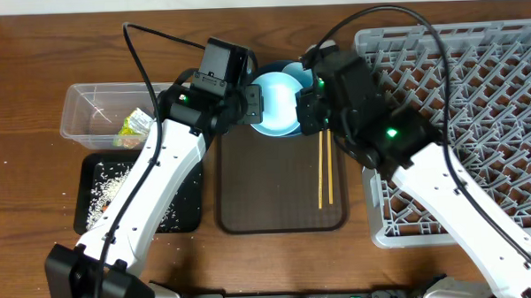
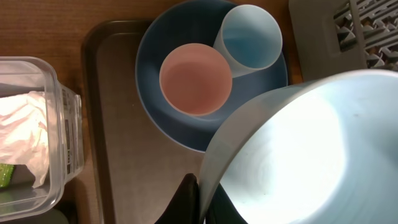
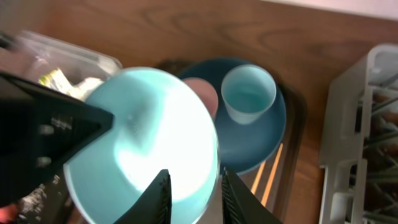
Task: Sort waste into correct bins and load items into the dishwasher rack
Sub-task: 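Grasp the bowl with the right gripper and release the left gripper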
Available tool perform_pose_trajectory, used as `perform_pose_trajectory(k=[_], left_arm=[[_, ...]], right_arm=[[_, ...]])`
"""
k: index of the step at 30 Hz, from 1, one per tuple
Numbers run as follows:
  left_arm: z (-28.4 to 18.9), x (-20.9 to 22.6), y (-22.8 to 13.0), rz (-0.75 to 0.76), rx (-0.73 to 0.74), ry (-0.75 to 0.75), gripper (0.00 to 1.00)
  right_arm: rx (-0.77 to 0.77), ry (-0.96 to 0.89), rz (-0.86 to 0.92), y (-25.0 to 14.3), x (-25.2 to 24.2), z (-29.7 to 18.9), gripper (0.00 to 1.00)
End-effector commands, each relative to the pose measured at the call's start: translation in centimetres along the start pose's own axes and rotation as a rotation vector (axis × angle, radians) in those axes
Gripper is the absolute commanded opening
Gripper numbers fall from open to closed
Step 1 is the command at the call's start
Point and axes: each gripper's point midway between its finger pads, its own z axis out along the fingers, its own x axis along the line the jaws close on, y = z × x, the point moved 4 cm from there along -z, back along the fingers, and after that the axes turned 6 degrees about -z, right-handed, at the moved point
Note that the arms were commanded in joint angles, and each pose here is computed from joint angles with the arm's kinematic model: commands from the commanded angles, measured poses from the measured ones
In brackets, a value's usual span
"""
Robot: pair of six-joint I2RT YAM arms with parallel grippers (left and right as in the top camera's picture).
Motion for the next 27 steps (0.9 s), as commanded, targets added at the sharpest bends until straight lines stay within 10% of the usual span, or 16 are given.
perform_pose_trajectory(k=[1, 27], left_arm=[[-0.3, -0.4, 0.5, 0.001, -0.011, -0.012, 0.06], [-0.3, -0.4, 0.5, 0.001, -0.011, -0.013, 0.06]], right_arm=[[0.045, -0.027, -0.003, -0.9, 0.1, 1.9, 0.21], [0.092, -0.054, -0.01, -1.8, -0.2, 4.4, 0.11]])
